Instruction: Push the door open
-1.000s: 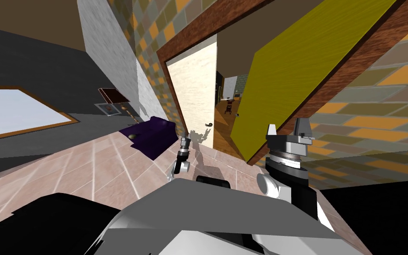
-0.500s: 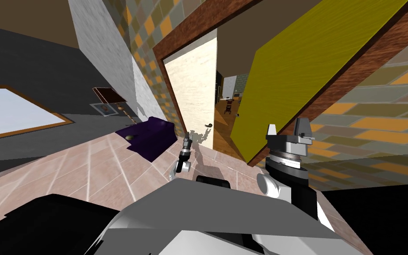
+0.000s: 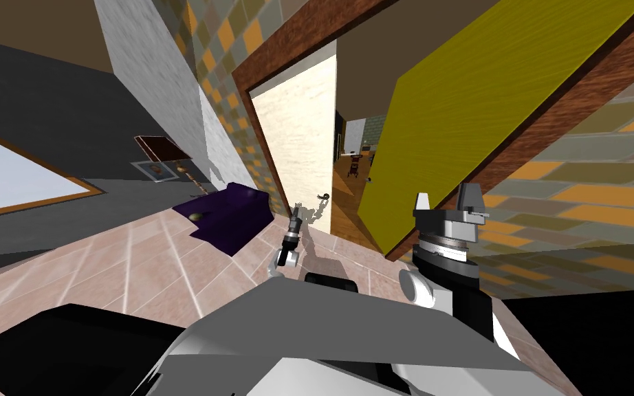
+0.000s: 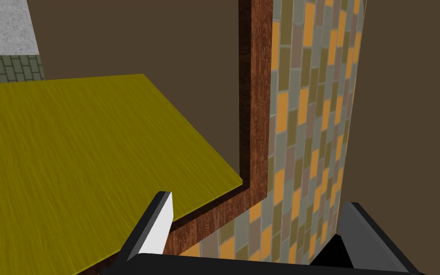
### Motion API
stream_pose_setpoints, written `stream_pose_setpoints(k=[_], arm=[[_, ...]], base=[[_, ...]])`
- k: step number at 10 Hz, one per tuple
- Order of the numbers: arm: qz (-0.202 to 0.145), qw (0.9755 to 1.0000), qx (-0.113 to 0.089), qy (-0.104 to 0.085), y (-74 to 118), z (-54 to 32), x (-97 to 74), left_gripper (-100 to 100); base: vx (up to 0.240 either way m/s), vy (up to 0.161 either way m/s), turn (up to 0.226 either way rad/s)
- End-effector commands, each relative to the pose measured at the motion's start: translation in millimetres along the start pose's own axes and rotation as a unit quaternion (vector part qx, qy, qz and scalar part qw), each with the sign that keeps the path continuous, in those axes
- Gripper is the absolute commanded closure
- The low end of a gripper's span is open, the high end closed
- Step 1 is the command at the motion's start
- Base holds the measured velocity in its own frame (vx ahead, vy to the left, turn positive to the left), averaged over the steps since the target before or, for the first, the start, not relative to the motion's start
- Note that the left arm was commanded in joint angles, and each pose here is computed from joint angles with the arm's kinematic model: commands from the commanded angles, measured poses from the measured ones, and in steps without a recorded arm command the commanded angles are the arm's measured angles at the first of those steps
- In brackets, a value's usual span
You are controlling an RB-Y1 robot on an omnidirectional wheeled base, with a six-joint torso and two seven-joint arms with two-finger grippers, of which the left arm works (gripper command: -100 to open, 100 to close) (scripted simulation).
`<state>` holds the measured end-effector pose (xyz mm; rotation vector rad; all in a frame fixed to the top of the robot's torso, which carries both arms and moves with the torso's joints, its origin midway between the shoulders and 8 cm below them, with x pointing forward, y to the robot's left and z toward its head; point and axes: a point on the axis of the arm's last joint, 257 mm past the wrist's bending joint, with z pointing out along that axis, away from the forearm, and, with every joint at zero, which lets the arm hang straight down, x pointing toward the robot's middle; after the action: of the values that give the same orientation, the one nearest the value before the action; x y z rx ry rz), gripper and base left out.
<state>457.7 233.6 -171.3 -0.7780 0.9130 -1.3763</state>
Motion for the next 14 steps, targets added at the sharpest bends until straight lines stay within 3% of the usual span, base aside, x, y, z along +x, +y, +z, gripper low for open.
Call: stream_pose_setpoints(k=[1, 5, 14], arm=[[-0.002, 0.9999, -0.012, 0.002, 11.8, -2.1, 0.8, -100], [-0.009, 0.9988, -0.045, 0.015, 48.4, -5.6, 13.1, -100], [-0.021, 0.9944, -0.098, 0.034, 100.6, -17.0, 33.4, -100]], base=[[0.068, 0.01, -0.005], [0.089, 0.016, -0.027], [0.065, 0.014, -0.02]])
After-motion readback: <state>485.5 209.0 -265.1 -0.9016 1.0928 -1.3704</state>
